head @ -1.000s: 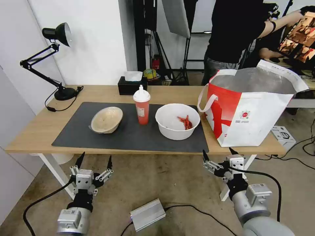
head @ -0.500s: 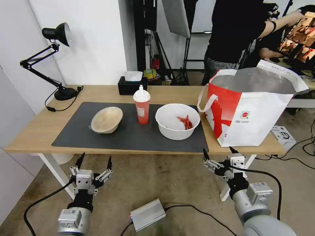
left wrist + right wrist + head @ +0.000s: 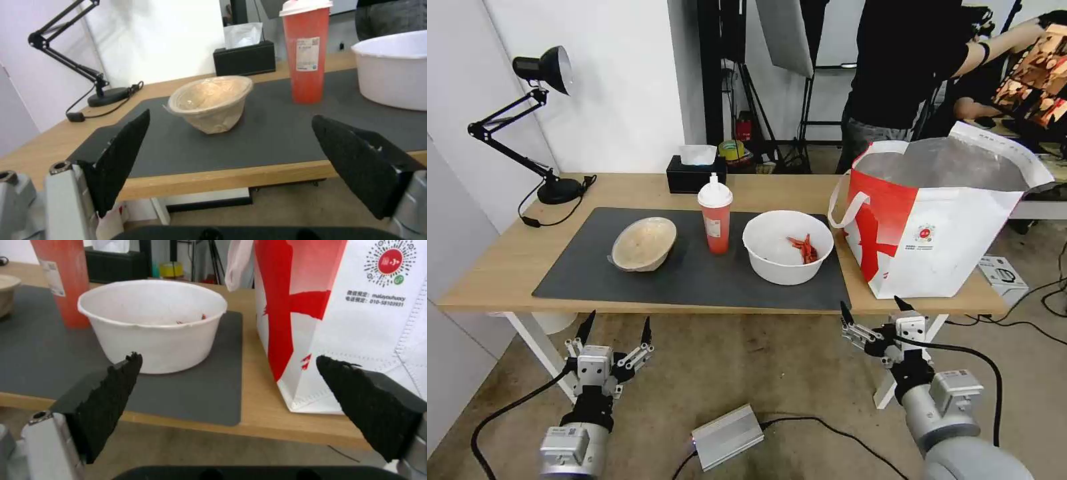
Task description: Pick up the trash from the table and place it into the takeout bag.
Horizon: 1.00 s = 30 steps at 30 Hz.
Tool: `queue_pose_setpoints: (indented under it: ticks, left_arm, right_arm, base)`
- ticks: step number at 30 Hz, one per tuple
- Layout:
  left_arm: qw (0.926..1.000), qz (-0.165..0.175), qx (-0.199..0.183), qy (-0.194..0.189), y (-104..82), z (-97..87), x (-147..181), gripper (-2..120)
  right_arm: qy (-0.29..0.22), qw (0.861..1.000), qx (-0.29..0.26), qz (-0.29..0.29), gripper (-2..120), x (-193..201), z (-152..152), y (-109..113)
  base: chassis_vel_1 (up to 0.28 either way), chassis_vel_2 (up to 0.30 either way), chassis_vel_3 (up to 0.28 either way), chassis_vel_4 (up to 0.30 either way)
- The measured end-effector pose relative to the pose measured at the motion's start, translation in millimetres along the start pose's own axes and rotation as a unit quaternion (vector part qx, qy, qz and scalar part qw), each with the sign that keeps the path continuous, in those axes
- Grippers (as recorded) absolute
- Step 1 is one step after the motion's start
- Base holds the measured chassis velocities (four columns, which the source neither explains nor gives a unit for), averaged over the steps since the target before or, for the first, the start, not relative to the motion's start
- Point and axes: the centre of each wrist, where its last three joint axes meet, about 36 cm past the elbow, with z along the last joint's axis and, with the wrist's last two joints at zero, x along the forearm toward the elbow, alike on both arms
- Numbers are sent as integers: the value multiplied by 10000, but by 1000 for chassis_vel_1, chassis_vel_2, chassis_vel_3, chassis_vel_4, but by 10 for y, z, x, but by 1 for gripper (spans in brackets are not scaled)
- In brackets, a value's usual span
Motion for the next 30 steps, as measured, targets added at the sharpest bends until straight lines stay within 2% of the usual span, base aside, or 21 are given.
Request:
queue_pose_setpoints:
  ticks: [9,19,25,30]
  left_arm:
    - [10000,-28,6,27,21,14,8,98]
    - [10000,-67,22,51,18,31,14,98]
    - [9999,-94,14,68,25,41,16,98]
    - [9999,-136,12,85,22,51,16,98]
  right_arm:
    - [-243,9994,-23,-261,100,-40,-73,-37]
    - [-663,9961,66,-575,100,-235,-193,-193]
    - [-943,9906,65,-987,100,-440,-320,-299]
    - [-1242,9805,115,-1516,100,-689,-458,-424]
  base:
    - [0,0,0,0]
    - [0,0,0,0]
    - [0,0,0,0]
    - [0,0,0,0]
